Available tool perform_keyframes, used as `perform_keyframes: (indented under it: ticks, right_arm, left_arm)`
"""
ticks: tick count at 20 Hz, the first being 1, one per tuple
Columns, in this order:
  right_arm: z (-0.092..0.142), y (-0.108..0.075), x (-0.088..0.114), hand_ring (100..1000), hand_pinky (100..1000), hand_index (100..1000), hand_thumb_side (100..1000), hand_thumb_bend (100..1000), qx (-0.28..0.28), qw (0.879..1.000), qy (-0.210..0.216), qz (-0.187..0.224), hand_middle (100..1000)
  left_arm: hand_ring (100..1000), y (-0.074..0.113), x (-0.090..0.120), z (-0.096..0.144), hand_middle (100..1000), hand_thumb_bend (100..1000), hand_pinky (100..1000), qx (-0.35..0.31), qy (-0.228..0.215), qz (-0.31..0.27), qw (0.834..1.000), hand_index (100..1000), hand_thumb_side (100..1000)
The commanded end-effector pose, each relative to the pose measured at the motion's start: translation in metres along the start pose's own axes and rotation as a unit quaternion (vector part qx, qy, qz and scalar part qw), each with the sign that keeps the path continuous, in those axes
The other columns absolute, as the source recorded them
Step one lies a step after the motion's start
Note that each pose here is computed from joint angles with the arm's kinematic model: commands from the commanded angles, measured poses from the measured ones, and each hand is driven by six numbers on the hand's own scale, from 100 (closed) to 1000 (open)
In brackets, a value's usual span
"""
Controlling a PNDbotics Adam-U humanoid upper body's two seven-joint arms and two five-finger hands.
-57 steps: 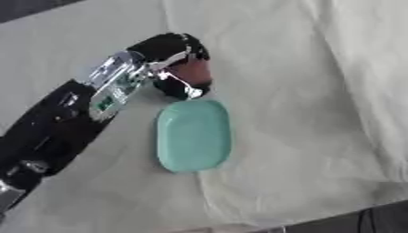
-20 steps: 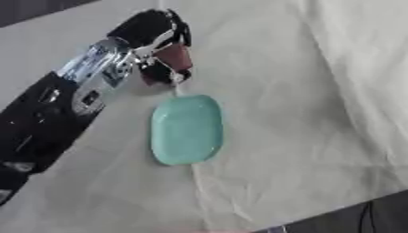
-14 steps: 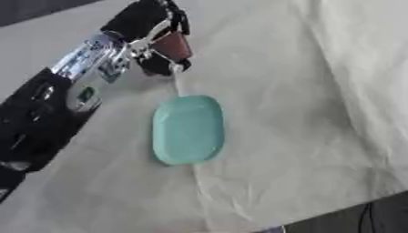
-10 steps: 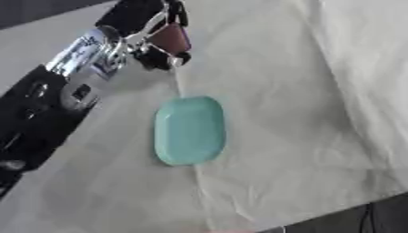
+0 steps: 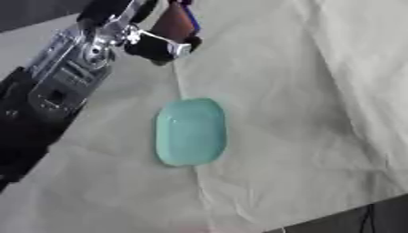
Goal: Pick up objects on the table and place them in the box.
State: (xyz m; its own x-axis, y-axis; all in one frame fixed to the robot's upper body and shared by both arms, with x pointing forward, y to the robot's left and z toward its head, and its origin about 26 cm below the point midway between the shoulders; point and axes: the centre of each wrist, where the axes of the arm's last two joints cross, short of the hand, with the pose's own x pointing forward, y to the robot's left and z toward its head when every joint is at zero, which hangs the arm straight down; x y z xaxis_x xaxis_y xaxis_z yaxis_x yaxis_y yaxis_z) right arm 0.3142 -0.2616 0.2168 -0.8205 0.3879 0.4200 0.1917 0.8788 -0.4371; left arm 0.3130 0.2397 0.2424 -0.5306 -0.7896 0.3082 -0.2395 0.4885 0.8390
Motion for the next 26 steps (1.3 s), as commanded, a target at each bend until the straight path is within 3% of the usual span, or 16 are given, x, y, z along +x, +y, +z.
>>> perform_keyframes:
  ticks: [1, 7, 26]
  right_arm:
    - [-0.002, -0.005, 0.002, 606, 397, 841, 476, 100, -0.001, 1.000, -0.006, 0.009, 849]
    - [-0.002, -0.005, 0.002, 607, 397, 841, 476, 100, -0.001, 1.000, -0.005, 0.009, 848]
    - [-0.007, -0.005, 0.006, 607, 397, 840, 476, 100, -0.001, 1.000, -0.017, 0.007, 847]
  left_arm:
    - [100, 0.008, 0.010, 0.002, 100, 100, 100, 0.018, -0.018, 0.045, 0.999, 148, 100]
    - [100, -0.005, 0.014, 0.007, 100, 100, 100, 0.012, -0.032, 0.105, 0.994, 147, 100]
    - [100, -0.049, 0.010, 0.032, 100, 100, 100, -0.052, 0.006, 0.131, 0.990, 150, 179]
